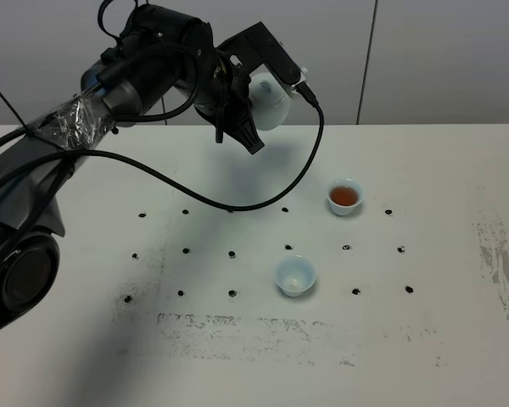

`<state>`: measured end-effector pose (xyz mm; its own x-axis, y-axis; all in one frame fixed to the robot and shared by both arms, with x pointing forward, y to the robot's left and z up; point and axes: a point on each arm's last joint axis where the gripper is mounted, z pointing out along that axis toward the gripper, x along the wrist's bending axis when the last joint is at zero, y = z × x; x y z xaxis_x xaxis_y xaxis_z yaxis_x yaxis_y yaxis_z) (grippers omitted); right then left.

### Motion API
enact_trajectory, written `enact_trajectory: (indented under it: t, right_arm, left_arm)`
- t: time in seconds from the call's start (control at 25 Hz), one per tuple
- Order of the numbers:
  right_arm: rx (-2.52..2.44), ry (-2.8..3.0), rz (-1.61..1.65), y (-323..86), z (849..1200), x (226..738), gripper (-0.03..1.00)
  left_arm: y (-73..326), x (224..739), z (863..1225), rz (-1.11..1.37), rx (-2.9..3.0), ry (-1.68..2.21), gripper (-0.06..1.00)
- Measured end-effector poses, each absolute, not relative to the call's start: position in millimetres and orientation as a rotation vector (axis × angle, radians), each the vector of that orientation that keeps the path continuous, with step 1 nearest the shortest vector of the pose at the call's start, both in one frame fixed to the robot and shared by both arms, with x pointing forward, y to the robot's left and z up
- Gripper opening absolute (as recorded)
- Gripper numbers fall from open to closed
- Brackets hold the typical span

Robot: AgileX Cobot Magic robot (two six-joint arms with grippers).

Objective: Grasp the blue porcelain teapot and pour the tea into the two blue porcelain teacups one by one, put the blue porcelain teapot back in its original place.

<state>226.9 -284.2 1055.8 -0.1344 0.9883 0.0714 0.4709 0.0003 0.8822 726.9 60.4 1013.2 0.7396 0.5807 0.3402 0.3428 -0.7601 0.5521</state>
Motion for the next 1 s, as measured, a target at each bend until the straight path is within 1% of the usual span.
enact_trajectory:
  t: [0.24, 0.32, 0.72, 1.0]
  right_arm:
    - [1.519, 1.665, 1.077, -284.2, 1055.8, 226.9, 0.33]
    - [1.519, 1.665, 1.077, -284.2, 1055.8, 226.9, 0.33]
    - [1.519, 1.665, 1.077, -284.2, 1055.8, 226.9, 0.33]
    - [1.519, 1.665, 1.077, -284.2, 1055.8, 226.9, 0.33]
  left_arm:
    - [53.3, 726.9, 979.0, 0.470, 2.431, 0.903, 0.04]
    - [51.4, 726.7, 970.7, 0.430, 2.429, 0.933, 0.04]
    - [41.7, 724.5, 956.1, 0.338, 2.379, 1.017, 0.04]
    - [32.5, 723.3, 933.3, 0.309, 2.402, 1.015, 0.04]
